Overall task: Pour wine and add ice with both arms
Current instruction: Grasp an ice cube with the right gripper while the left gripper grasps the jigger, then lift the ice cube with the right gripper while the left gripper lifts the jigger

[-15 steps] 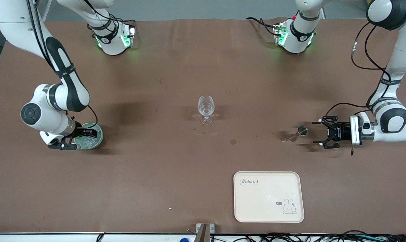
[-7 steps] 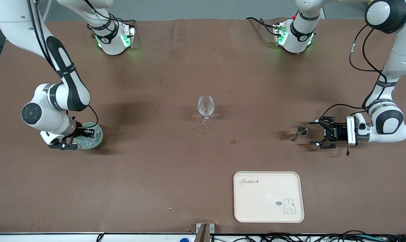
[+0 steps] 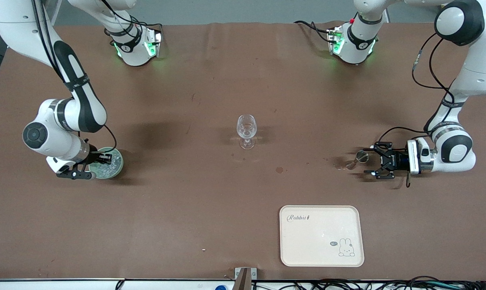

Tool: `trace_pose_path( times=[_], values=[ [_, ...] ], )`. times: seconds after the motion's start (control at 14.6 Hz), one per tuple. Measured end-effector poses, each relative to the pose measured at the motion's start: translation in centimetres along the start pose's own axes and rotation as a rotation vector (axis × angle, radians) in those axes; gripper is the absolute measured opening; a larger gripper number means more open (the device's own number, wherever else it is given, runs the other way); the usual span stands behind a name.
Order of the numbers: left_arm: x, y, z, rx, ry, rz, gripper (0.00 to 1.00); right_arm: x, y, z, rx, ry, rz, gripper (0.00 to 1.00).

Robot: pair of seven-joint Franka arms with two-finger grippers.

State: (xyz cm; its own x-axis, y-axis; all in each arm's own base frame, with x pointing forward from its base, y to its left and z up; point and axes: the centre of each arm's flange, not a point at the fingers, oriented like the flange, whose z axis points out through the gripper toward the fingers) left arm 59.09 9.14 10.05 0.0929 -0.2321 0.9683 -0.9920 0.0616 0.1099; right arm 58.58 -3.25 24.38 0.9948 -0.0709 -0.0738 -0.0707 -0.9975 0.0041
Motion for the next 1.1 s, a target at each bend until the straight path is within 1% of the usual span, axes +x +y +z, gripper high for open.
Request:
trace_pose_path(
  times=[0.21,0.27,0.34,0.41,0.48,0.55,0.62,0.69,0.76,0.82,0.89,0.96,1.03,1.1],
  values=[
    [-0.6,-0.2,1.0,-0.004,0.014,-0.002,0.89,0.6,0.1,-4.7,0.0,-0.005,0.002,0.23],
    [-1.0,-0.2,1.3,-0.003,0.021,-0.007,0.86,0.8,0.1,-6.4,0.0,-0.003,0.003,0.23],
    [-1.2,-0.2,1.5,-0.001,0.029,-0.01,0.86,1.0,0.2,-8.1,-0.001,0.002,0.004,0.23],
    [-1.4,-0.2,1.8,0.0,0.035,-0.007,0.78,1.1,0.3,-9.7,-0.001,0.004,0.005,0.23],
    [-1.4,-0.3,2.1,0.0,0.039,-0.003,0.74,1.3,0.3,-11.3,-0.001,0.002,0.006,0.23],
    [-1.4,-0.4,2.2,-0.001,0.04,-0.003,0.74,1.4,0.4,-12.8,-0.001,-0.003,0.006,0.23],
    [-1.4,-0.4,2.3,-0.002,0.039,-0.001,0.69,1.5,0.4,-14.4,-0.001,-0.01,0.008,0.23],
    [-1.3,-0.5,2.3,-0.001,0.039,0.0,0.67,1.6,0.6,-16.1,-0.001,-0.014,0.01,0.23],
    [-1.3,-0.5,2.2,-0.001,0.039,0.0,0.61,1.6,0.8,-17.8,-0.001,-0.018,0.014,0.23],
    [-1.3,-0.5,2.2,-0.001,0.039,0.0,0.6,1.5,1.0,-19.5,-0.001,-0.022,0.017,0.23],
    [-1.3,-0.5,2.2,-0.001,0.039,0.001,0.56,1.4,1.3,-21.3,-0.001,-0.026,0.021,0.23],
    [-1.3,-0.5,2.2,-0.001,0.039,0.001,0.56,1.3,1.4,-22.9,-0.001,-0.03,0.023,0.23],
    [-1.3,-0.5,2.3,-0.001,0.039,0.001,0.49,1.2,1.5,-24.4,-0.001,-0.031,0.024,0.23],
    [-1.3,-0.5,2.3,-0.002,0.039,0.001,0.46,1.2,1.5,-25.9,-0.001,-0.025,0.024,0.23]
  ],
)
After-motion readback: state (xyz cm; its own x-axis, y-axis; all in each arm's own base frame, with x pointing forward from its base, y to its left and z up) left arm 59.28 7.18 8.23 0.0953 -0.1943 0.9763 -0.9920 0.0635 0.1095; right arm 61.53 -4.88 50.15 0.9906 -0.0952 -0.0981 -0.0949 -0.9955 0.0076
